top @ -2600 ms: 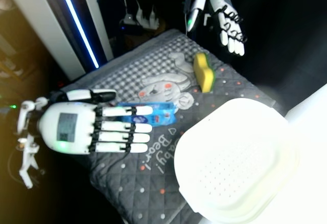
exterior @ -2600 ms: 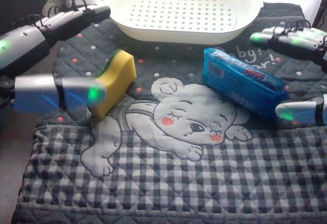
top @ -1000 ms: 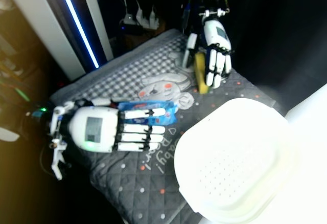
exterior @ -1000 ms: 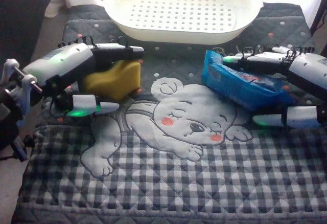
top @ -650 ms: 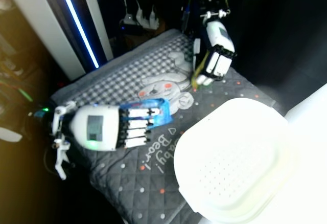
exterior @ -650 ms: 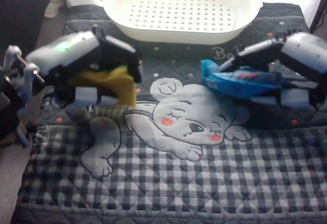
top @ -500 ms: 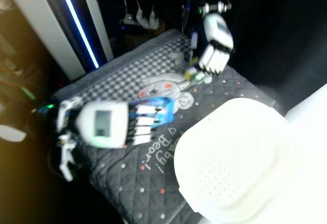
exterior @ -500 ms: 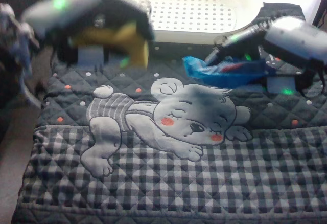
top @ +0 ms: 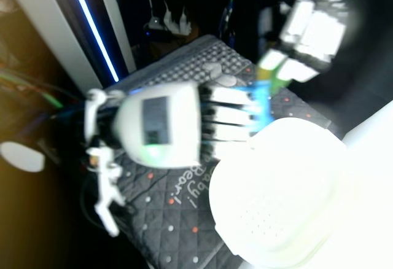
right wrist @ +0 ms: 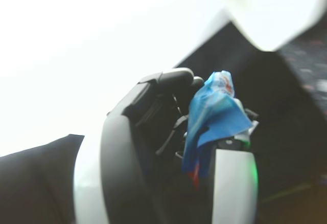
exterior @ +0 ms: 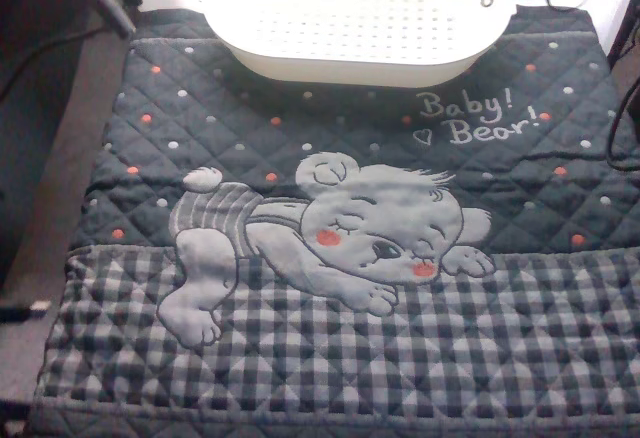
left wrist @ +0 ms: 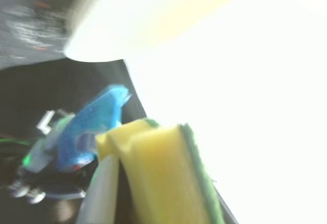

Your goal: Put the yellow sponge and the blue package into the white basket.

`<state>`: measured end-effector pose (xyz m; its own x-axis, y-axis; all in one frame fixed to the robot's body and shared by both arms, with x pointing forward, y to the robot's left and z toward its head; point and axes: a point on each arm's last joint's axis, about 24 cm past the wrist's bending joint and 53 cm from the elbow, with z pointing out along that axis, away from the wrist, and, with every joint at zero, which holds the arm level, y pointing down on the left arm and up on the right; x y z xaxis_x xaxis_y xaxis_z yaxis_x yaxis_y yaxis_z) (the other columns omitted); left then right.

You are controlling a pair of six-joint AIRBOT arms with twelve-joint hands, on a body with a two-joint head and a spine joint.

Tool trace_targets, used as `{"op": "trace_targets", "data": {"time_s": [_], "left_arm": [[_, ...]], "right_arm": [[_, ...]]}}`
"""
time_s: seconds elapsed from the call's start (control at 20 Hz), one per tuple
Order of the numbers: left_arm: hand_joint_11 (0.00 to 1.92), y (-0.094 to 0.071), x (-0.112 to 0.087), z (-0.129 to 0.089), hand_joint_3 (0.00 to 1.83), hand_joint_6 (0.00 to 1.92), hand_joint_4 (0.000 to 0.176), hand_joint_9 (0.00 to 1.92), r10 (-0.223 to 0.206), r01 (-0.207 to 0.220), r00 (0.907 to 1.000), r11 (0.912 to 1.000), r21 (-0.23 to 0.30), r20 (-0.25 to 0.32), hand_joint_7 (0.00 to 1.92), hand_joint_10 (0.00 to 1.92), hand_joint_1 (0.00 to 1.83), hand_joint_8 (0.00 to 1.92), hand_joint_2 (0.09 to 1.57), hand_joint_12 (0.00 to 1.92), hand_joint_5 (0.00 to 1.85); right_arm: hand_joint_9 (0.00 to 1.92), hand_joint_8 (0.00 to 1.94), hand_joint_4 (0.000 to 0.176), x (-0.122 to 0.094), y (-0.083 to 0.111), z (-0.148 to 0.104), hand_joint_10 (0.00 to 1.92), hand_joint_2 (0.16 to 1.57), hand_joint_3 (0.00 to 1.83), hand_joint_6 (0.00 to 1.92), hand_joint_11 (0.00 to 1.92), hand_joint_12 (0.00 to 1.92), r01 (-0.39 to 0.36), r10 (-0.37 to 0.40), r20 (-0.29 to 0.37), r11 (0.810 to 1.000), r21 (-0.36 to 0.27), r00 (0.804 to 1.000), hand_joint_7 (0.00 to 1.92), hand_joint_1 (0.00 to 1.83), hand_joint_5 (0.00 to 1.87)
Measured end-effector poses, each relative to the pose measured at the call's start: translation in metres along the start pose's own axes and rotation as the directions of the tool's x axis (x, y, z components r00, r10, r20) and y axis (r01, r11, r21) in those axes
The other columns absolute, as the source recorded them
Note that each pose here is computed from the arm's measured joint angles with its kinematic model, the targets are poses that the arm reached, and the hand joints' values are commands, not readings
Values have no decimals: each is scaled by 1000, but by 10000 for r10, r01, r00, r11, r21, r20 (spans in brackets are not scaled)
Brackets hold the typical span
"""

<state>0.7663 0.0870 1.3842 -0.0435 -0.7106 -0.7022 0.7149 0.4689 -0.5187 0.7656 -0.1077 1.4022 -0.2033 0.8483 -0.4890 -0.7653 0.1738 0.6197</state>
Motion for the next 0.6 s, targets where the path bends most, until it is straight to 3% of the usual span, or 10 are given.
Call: {"op": "trace_targets", "data": {"time_s": [0.15, 0.2, 0.25, 0.3, 0.35, 0.4, 0.45, 0.5, 0.55, 0.6], "left_arm": [[1114, 19, 18, 25, 0, 945, 0, 1056, 13, -49, 9990, 9968, -797, -457, 1053, 1037, 1389, 736, 1076, 561, 972], [1112, 28, 22, 36, 0, 970, 0, 1040, -54, -8, 9986, 9935, -1137, -534, 1008, 1092, 1385, 826, 1093, 511, 923], [1112, 36, 22, 42, 0, 970, 0, 1040, -266, 197, 9985, 9903, -1379, -485, 1008, 1092, 1385, 826, 1093, 511, 923], [1117, 42, 23, 48, 0, 933, 0, 1048, -390, 305, 9980, 9863, -1624, -490, 1031, 1086, 1386, 800, 1088, 500, 930], [1078, 52, 28, 55, 2, 901, 0, 1025, -634, 514, 9965, 9783, -2007, -538, 1032, 1113, 1385, 826, 1089, 512, 937], [1025, 61, 33, 59, 0, 914, 0, 972, -732, 570, 9954, 9703, -2350, -611, 988, 1205, 1380, 927, 1111, 551, 897], [931, 75, 42, 63, 0, 970, 0, 930, -888, 645, 9934, 9562, -2856, -730, 951, 1268, 1374, 999, 1130, 713, 856], [824, 83, 48, 64, 0, 838, 0, 938, -893, 572, 9922, 9461, -3189, -868, 979, 1299, 1372, 978, 1118, 834, 927], [697, 95, 57, 63, 4, 785, 0, 894, -959, 487, 9892, 9289, -3670, -1113, 976, 854, 1274, 1154, 1120, 1105, 972], [633, 101, 63, 61, 0, 739, 0, 904, -1014, 430, 9865, 9184, -3932, -1288, 967, 733, 1259, 1210, 1122, 1320, 997]], "right_arm": [[1101, 249, 0, -3, -28, 25, 816, 1045, 0, 766, 895, 1469, 201, -211, 79, 9938, 1091, 9997, 1259, 1497, 1061], [1113, 362, 0, -3, -42, 32, 951, 1040, 0, 658, 948, 1093, 145, -176, 185, 9883, 1520, 9997, 1270, 1419, 1074], [1113, 362, 0, 0, -52, 37, 951, 1040, 0, 658, 948, 1093, 31, -76, 241, 9835, 1810, 9997, 1270, 1419, 1074], [1071, 508, 0, 6, -64, 40, 1045, 1049, 0, 659, 970, 916, -43, 0, 195, 9757, 2190, 9998, 1219, 1400, 1052], [1138, 363, 0, 18, -82, 43, 868, 1046, 0, 628, 850, 1389, -11, 3, 29, 9594, 2821, 10000, 1245, 1480, 1062], [1008, 648, 0, 27, -93, 45, 1001, 1112, 0, 924, 767, 1573, -2, 37, -103, 9461, 3238, 9999, 1038, 1485, 861], [952, 747, 0, 35, -105, 45, 1065, 1130, 0, 1022, 744, 1625, 34, 59, -240, 9302, 3671, 9997, 965, 1484, 820], [1060, 538, 0, 39, -110, 45, 892, 1075, 0, 902, 874, 1495, 55, 66, -297, 9217, 3878, 9995, 1094, 1492, 957], [1115, 443, 0, 41, -117, 45, 820, 1052, 1, 763, 896, 1472, 75, 65, -326, 9116, 4109, 9994, 1165, 1496, 1020], [1124, 443, 0, 41, -120, 44, 823, 1053, 0, 741, 891, 1478, 48, 90, -307, 9067, 4217, 9995, 1172, 1498, 1011]]}}
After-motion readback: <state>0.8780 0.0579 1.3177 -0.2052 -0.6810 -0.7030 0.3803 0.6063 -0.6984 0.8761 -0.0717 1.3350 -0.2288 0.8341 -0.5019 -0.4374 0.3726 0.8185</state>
